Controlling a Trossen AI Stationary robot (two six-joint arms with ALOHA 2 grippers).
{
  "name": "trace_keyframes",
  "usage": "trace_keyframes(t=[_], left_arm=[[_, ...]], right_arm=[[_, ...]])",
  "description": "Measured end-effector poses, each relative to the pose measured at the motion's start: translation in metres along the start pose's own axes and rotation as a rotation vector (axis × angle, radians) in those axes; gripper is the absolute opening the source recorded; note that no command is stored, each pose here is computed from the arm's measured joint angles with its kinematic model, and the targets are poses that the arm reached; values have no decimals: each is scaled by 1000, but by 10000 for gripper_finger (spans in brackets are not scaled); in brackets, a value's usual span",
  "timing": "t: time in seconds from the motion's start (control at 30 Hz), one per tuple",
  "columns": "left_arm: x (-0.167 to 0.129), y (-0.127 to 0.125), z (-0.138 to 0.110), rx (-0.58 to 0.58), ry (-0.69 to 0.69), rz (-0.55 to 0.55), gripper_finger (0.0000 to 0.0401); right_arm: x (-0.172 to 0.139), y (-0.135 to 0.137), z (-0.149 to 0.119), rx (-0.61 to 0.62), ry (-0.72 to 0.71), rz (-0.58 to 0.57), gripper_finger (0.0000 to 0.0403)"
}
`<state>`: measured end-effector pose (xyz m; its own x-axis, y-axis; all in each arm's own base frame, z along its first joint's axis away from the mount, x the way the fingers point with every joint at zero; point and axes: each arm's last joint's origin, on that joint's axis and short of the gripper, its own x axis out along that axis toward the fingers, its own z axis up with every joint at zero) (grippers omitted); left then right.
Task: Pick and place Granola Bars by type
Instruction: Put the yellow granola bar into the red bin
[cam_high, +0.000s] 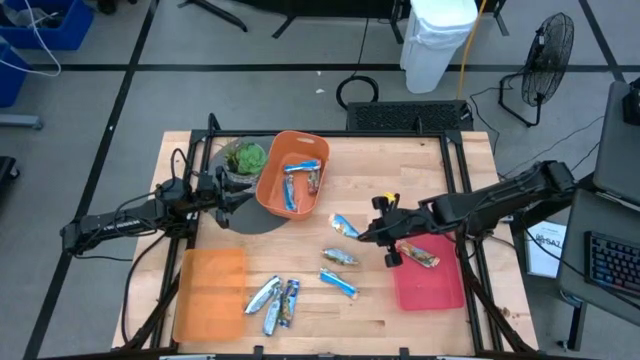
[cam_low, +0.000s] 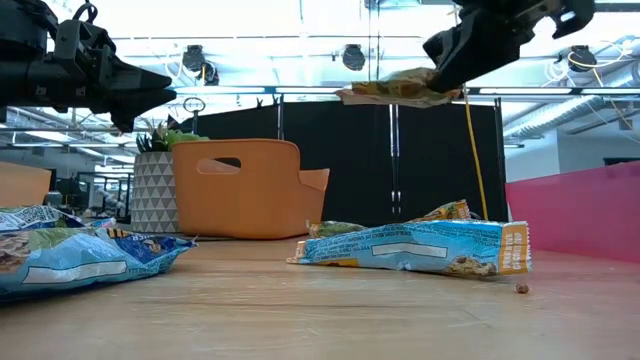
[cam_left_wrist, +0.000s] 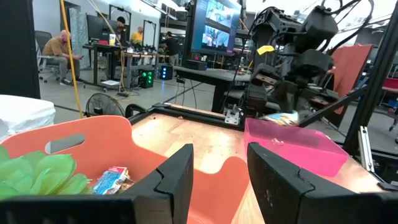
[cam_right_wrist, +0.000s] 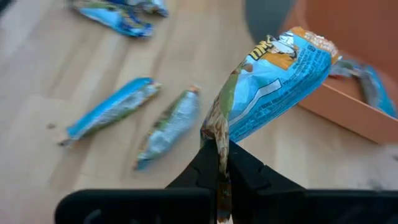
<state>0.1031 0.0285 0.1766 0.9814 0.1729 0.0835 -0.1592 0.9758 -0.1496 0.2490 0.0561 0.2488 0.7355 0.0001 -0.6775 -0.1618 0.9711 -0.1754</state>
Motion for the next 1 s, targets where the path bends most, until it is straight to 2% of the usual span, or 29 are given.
trace_keyframes(t=[0.1,0.37,1.0], left_arm=[[0,0,0,0,0,0,154],[0,0,0,0,0,0,154],[0,0,0,0,0,0,154]], right_arm=[[-3,-1,-7,13,-4,-38,5],[-9,-1,-17,18,-25,-39,5],[-13,-6,-17,53,-49,-44,5]])
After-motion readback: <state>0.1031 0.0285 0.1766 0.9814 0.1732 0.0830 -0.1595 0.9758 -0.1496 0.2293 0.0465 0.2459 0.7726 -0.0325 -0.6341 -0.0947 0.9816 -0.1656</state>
